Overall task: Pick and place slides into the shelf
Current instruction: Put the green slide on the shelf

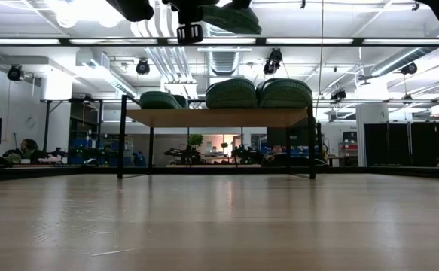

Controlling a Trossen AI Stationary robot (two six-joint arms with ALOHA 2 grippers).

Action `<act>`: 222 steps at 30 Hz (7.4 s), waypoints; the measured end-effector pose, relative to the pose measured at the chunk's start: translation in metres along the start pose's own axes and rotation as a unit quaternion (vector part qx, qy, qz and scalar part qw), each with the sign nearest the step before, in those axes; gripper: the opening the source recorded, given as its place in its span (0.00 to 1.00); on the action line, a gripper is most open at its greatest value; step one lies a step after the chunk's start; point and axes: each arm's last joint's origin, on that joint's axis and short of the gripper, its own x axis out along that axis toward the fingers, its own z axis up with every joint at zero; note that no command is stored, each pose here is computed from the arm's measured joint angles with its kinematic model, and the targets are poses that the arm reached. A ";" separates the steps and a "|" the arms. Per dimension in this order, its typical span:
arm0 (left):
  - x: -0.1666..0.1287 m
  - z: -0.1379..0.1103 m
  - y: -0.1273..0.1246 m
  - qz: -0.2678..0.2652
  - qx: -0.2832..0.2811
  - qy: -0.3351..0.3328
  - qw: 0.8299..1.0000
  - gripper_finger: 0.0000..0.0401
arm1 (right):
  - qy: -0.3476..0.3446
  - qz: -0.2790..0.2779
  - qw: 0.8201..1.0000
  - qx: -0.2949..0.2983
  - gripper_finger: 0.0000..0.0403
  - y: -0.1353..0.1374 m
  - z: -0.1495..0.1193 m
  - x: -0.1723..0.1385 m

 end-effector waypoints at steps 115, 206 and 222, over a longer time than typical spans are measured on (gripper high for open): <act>-0.090 -0.208 0.052 -0.366 -0.580 -0.293 0.665 0.54 | -0.217 0.168 0.959 -0.077 0.02 0.113 -0.028 0.051; -0.089 -0.196 0.038 -0.377 -0.504 -0.306 0.715 0.54 | -0.199 0.165 0.953 -0.158 0.02 0.140 -0.038 0.094; -0.086 -0.100 -0.021 -0.305 -0.212 -0.303 0.878 0.54 | -0.215 0.149 0.961 -0.091 0.02 0.108 -0.037 0.079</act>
